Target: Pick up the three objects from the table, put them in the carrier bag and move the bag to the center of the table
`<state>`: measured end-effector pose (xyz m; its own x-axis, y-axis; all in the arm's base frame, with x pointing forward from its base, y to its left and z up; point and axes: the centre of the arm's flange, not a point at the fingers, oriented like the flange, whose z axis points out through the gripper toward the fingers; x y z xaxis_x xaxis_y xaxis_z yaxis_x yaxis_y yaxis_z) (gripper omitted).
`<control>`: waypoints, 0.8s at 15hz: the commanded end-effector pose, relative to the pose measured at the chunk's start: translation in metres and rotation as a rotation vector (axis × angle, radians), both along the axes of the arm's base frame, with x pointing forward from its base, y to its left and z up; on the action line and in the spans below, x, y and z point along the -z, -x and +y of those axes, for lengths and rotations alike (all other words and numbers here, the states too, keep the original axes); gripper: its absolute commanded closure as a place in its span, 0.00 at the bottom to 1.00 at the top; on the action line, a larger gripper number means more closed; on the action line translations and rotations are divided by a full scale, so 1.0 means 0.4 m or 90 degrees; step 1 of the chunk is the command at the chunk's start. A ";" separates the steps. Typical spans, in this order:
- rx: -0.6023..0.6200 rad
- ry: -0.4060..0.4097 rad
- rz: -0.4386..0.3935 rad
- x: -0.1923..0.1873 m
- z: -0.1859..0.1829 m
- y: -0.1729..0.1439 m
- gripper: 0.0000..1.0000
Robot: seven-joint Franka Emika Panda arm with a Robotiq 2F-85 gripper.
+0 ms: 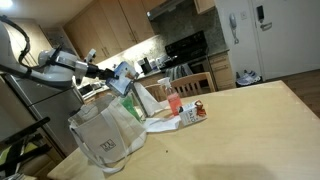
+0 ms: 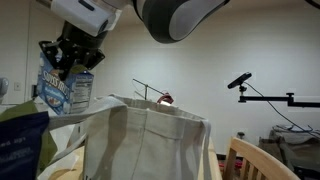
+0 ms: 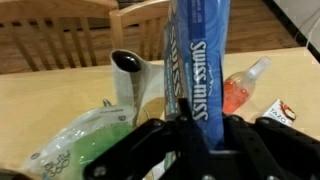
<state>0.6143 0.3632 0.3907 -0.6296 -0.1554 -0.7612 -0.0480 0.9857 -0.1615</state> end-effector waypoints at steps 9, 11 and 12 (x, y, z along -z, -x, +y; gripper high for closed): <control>-0.159 0.068 -0.081 -0.250 0.173 0.202 0.95; -0.160 0.068 -0.092 -0.267 0.174 0.255 0.95; -0.157 0.069 -0.091 -0.268 0.169 0.271 0.95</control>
